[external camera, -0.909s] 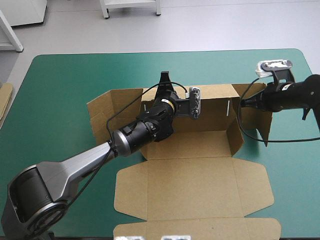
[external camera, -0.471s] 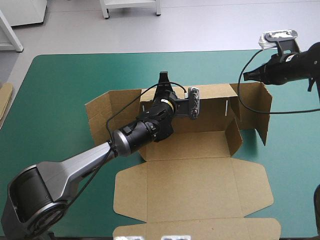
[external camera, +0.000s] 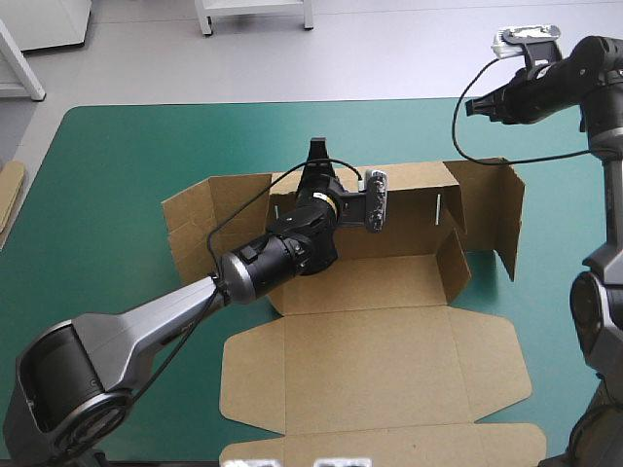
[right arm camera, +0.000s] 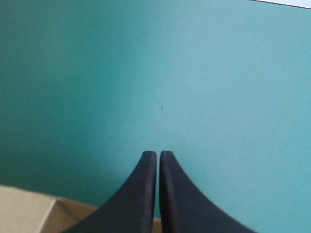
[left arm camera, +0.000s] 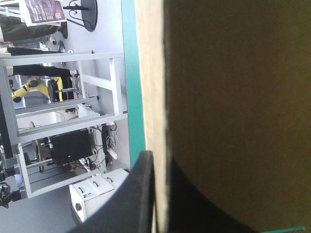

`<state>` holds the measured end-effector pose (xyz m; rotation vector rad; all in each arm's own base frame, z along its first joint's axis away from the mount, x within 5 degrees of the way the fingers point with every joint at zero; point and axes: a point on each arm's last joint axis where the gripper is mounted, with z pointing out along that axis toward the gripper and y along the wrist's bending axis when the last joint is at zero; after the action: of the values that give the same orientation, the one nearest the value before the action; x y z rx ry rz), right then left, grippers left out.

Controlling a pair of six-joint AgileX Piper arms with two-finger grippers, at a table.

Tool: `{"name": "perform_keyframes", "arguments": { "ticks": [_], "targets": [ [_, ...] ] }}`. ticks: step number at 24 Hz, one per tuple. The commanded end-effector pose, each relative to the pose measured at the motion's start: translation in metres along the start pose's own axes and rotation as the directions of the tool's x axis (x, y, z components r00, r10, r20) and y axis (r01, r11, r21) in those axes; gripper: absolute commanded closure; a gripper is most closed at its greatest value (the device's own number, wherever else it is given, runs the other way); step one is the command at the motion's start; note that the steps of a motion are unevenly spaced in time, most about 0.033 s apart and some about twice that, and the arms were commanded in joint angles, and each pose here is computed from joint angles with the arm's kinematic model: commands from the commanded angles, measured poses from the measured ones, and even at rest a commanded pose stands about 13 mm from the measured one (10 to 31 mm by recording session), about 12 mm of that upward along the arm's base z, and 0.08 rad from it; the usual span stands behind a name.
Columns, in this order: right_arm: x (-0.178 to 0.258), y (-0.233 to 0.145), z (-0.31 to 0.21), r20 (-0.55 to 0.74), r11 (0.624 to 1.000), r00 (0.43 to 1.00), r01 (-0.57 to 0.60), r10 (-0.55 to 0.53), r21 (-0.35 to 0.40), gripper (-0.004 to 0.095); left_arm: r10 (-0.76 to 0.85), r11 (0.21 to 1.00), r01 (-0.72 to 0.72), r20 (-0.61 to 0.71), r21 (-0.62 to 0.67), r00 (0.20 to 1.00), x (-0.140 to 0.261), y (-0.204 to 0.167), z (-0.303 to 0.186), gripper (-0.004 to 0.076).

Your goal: Fold the box

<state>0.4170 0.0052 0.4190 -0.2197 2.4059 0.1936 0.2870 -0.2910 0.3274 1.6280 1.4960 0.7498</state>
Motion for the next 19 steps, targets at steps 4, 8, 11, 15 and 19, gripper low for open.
{"name": "perform_keyframes", "arguments": {
  "ticks": [4, 8, 11, 15, 19],
  "targets": [
    [-0.010, -0.002, 0.004, 0.039, 1.000, 0.999, -0.018, 0.019, -0.018, 0.0849, 0.024, 0.992, -0.016, 0.058, -0.124, 0.998, 0.000, 0.025, -0.021, 0.0732],
    [-0.009, -0.004, 0.015, 0.018, 0.999, 1.000, -0.024, 0.024, -0.022, 0.0849, 0.050, 0.987, -0.038, 0.075, -0.154, 0.996, -0.002, 0.028, -0.021, 0.0732],
    [-0.008, -0.005, 0.017, 0.014, 0.999, 1.000, -0.024, 0.025, -0.021, 0.0849, 0.026, 0.984, -0.011, 0.085, -0.176, 0.996, -0.003, 0.030, -0.022, 0.0733],
    [-0.006, -0.010, 0.020, -0.003, 1.000, 1.000, -0.019, 0.019, 0.015, 0.0849, -0.032, 0.984, 0.046, 0.084, -0.170, 0.996, -0.002, 0.029, -0.021, 0.0733],
    [0.001, -0.018, 0.034, -0.046, 0.999, 0.998, -0.035, 0.035, 0.009, 0.0849, -0.032, 0.972, 0.046, 0.065, -0.231, 0.997, -0.004, 0.028, -0.013, 0.0733]
  ]
}}
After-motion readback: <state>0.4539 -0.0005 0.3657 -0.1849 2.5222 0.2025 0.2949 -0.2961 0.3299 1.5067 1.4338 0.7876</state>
